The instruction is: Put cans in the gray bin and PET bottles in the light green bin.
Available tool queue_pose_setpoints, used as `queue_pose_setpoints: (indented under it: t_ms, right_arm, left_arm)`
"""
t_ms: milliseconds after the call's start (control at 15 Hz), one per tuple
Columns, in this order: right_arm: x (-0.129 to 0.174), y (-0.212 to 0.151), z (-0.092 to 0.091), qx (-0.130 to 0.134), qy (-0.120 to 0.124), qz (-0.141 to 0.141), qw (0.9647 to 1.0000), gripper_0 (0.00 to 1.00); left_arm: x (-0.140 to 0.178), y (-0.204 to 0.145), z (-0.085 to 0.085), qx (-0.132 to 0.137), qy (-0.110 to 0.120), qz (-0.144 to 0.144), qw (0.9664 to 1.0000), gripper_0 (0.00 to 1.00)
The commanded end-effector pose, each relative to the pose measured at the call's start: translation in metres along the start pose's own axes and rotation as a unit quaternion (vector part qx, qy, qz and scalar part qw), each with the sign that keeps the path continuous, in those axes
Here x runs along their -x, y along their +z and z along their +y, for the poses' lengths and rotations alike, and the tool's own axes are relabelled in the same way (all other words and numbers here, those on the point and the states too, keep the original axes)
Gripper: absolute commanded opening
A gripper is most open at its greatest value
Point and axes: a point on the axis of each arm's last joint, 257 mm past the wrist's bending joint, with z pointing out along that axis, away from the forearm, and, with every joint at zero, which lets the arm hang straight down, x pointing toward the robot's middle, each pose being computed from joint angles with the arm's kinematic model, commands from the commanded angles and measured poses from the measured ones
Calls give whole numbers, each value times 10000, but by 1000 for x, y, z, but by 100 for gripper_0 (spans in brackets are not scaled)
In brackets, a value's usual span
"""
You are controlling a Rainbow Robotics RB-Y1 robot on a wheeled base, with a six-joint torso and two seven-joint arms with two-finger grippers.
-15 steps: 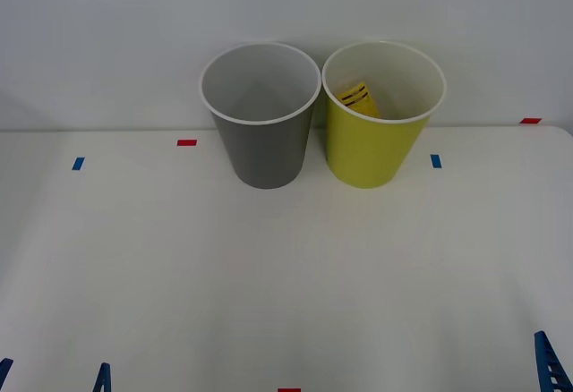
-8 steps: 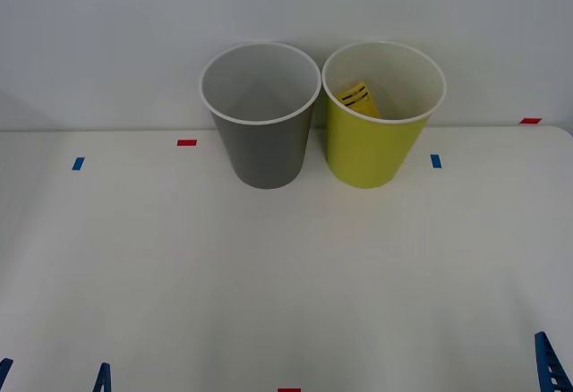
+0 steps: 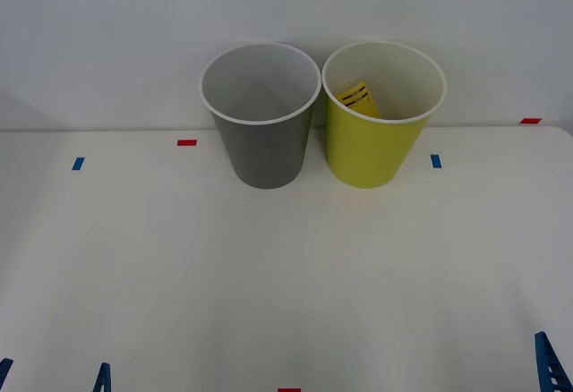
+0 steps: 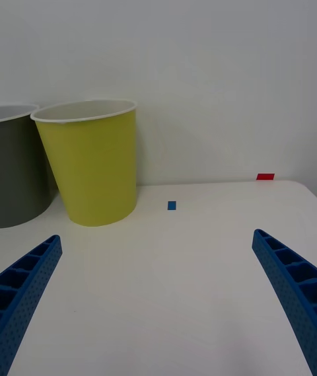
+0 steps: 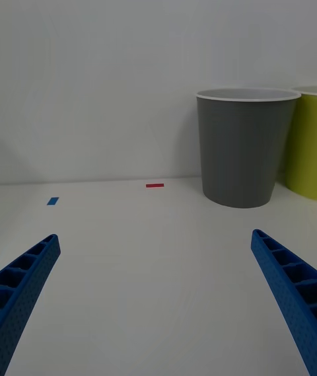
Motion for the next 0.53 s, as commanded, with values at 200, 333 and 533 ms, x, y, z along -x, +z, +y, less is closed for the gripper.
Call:
queue_pose_setpoints:
  t_ms: [200, 333, 533]
  right_arm:
    - [0, 0, 0, -1, 1, 1, 10000, 100]
    - [0, 0, 0, -1, 1, 1, 10000, 100]
    - [0, 0, 0, -1, 1, 1, 10000, 100]
  left_arm:
    - [0, 0, 0, 0, 0, 0, 10000, 100]
    - [0, 0, 0, 0, 0, 0, 10000, 100]
    - [0, 0, 0, 0, 0, 0, 10000, 100]
